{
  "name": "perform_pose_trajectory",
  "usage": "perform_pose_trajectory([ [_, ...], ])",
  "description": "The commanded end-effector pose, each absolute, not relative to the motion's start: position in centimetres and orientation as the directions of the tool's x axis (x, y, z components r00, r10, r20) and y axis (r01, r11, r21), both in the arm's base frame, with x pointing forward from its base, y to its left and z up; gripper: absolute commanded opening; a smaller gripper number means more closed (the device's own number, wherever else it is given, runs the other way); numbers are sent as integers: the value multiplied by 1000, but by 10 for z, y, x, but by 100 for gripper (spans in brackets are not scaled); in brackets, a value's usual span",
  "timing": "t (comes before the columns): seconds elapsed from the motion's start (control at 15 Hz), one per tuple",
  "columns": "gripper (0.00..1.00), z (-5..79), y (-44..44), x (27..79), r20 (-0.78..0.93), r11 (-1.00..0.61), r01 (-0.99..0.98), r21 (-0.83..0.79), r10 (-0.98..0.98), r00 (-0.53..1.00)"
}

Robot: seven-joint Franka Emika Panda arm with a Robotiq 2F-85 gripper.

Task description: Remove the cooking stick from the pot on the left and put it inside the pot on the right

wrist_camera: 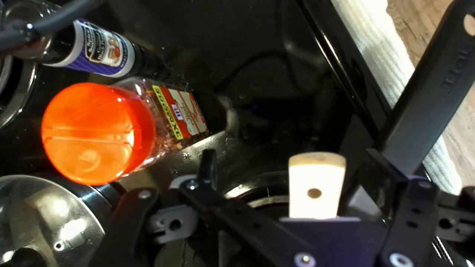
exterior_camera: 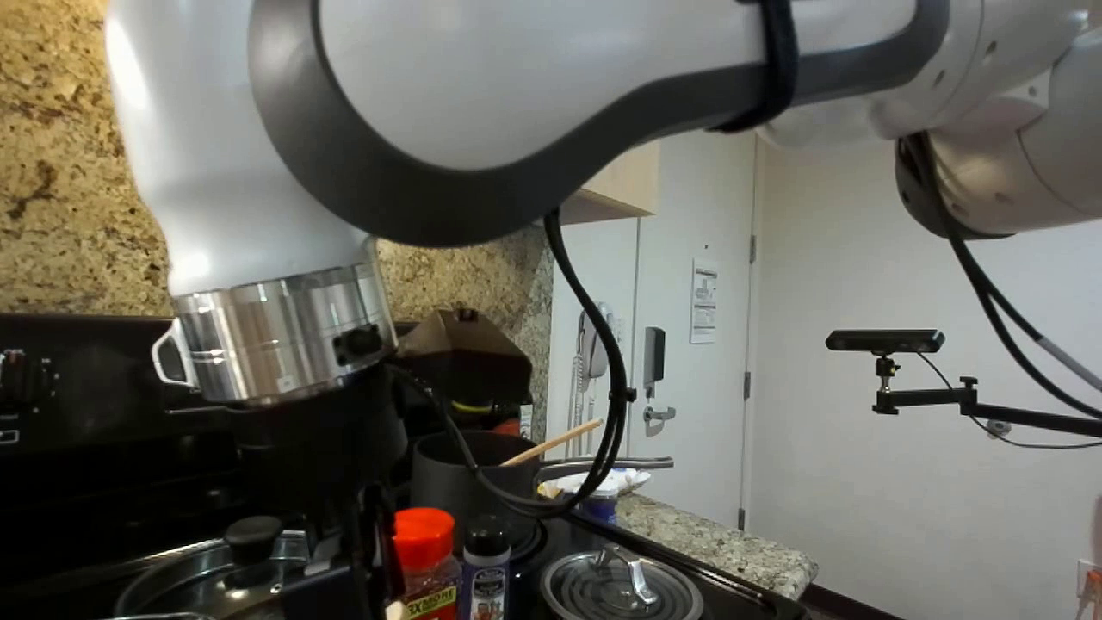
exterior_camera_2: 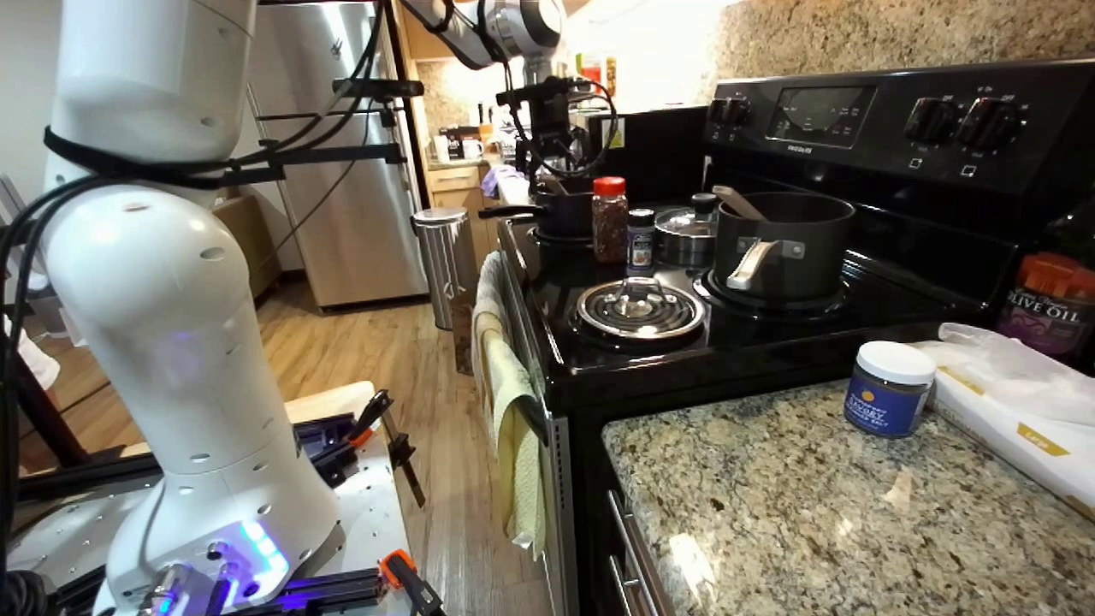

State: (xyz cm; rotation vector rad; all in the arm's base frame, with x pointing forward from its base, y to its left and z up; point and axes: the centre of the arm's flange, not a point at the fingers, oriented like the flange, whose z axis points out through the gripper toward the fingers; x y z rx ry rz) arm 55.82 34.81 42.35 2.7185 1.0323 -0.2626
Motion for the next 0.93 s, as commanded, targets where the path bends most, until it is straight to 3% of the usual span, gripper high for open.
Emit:
perform_pose_trajectory([
  [0.0, 68, 427, 359, 572, -270, -743, 650, 158, 601, 752],
  [0.53, 14, 423, 365, 574, -301, -745, 649, 154, 591, 749],
  [0.87, 4, 423, 368, 573, -312, -742, 653, 155, 590, 745],
])
